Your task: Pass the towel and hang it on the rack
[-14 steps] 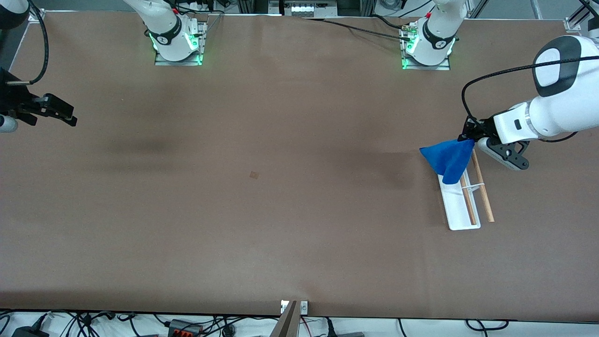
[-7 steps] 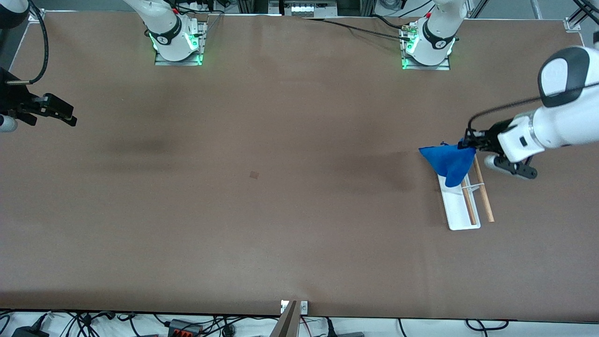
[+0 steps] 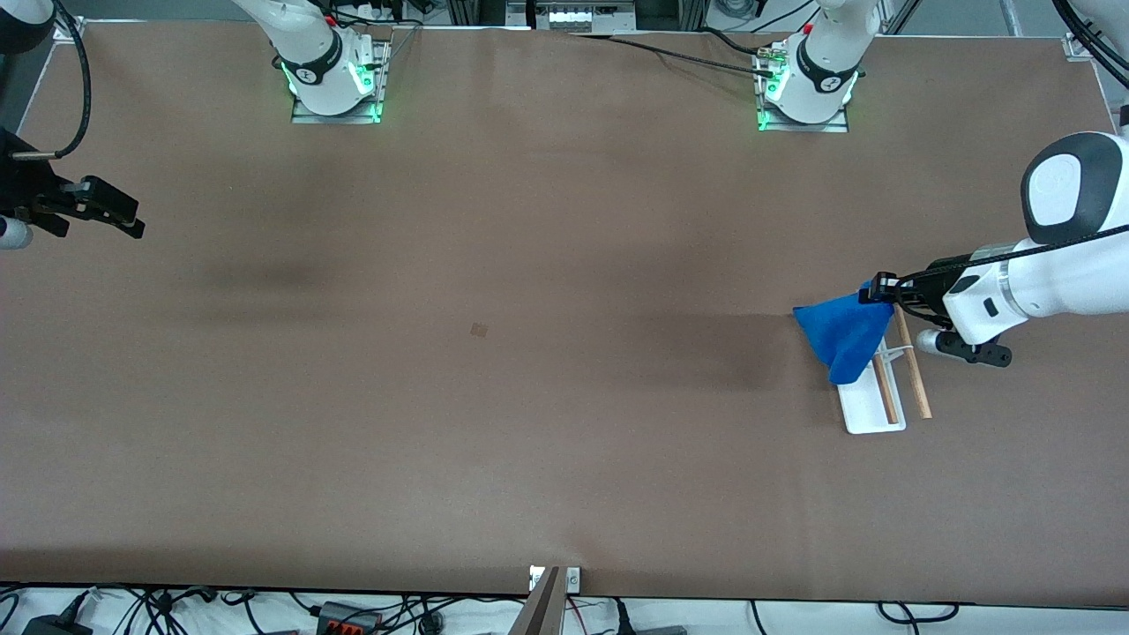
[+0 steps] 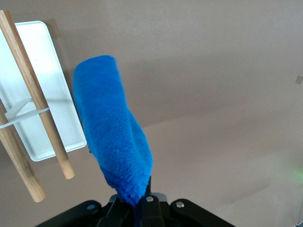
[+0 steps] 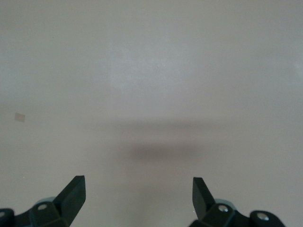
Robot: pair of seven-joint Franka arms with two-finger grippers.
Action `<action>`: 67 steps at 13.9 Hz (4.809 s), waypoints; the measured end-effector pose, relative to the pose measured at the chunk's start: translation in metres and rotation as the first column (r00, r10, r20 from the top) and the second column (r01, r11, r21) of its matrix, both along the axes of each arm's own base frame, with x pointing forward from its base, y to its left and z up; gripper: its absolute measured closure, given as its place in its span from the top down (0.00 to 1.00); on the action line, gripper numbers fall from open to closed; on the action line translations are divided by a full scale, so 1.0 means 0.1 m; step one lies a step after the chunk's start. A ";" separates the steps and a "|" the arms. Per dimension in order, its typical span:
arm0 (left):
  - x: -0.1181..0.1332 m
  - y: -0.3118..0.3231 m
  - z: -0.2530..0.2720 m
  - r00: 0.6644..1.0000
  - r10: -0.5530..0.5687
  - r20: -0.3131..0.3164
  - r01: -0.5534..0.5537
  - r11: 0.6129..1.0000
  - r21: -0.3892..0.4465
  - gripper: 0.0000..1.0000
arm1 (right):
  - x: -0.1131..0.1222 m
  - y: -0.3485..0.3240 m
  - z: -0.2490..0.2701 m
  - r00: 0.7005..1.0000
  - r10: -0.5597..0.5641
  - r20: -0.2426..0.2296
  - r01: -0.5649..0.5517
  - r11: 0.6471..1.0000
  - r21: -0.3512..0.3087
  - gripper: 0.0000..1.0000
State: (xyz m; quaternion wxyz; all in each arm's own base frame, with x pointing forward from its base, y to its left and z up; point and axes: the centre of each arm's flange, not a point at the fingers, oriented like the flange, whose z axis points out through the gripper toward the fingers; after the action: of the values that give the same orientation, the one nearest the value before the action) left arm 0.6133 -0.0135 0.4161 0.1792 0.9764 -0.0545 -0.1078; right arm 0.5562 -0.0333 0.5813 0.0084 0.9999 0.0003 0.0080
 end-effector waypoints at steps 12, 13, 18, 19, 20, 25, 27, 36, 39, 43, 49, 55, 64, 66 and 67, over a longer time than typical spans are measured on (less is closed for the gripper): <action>0.10 0.37 -0.24 0.990 -0.122 0.063 0.119 0.991 0.055 0.03 | 0.00 0.00 0.00 1.000 0.000 0.000 0.000 1.000 0.000 1.00; 0.12 0.43 -0.29 0.989 -0.132 0.071 0.127 0.989 0.069 0.03 | 0.00 0.00 0.00 1.000 0.000 0.000 0.000 1.000 0.000 1.00; 0.19 0.86 -0.53 0.973 -0.195 0.124 0.187 0.980 0.075 0.03 | 0.00 0.00 0.00 1.000 0.000 0.000 0.000 1.000 0.000 1.00; 0.20 0.95 -0.59 0.970 -0.205 0.130 0.195 0.977 0.086 0.03 | 0.00 0.00 0.00 1.000 0.000 0.000 0.000 1.000 0.000 1.00; 0.20 1.04 -0.64 0.966 -0.219 0.135 0.209 0.974 0.090 0.03 | 0.00 0.00 0.00 1.000 0.000 0.000 0.000 1.000 0.000 1.00; 0.18 1.51 -0.83 0.948 -0.268 0.175 0.254 0.962 0.099 0.03 | 0.00 0.00 0.00 1.000 0.000 0.000 0.000 1.000 0.000 1.00; 0.16 1.68 -0.93 0.941 -0.276 0.193 0.263 0.960 0.091 0.03 | 0.00 0.00 0.00 1.000 0.000 0.000 0.000 1.000 0.000 1.00; 0.20 1.78 -1.33 0.935 -0.277 0.220 0.271 0.961 0.059 0.03 | 0.00 0.00 0.00 1.000 0.000 0.001 0.000 1.000 0.000 1.00; 0.21 1.79 -1.37 0.932 -0.284 0.227 0.279 0.959 0.057 0.05 | 0.00 0.00 0.00 1.000 0.000 0.001 0.000 1.000 0.000 1.00; 0.21 1.79 -1.42 0.928 -0.295 0.228 0.292 0.955 0.051 0.23 | 0.00 0.00 0.00 1.000 0.000 0.002 0.000 1.000 0.000 1.00; 0.19 1.85 -1.43 0.917 -0.319 0.238 0.317 0.947 0.049 0.81 | 0.00 0.00 0.03 1.000 0.000 0.006 0.000 1.000 0.000 1.00; 0.18 1.94 -1.41 0.915 -0.319 0.246 0.316 0.947 0.051 1.00 | 0.01 0.00 0.04 1.000 0.000 0.009 0.000 1.000 -0.001 1.00; 0.34 1.96 -0.90 0.914 -0.336 0.226 0.338 0.941 0.033 1.00 | 0.00 0.01 0.04 1.000 0.002 0.006 -0.002 1.000 0.000 1.00; 0.39 1.88 -0.70 0.923 -0.333 0.193 0.335 0.942 0.020 1.00 | 0.00 0.01 0.04 1.000 0.002 0.005 -0.002 1.000 0.000 1.00; 0.42 1.82 -0.62 0.927 -0.330 0.177 0.332 0.943 0.016 1.00 | 0.00 0.01 0.04 1.000 0.002 0.005 -0.002 1.000 0.000 1.00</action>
State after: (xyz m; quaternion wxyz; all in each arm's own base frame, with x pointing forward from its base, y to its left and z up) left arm 0.6549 0.1683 0.3544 0.1599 0.9575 -0.2349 -0.0486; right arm 0.5565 -0.0323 0.5849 0.0084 0.9999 0.0011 0.0107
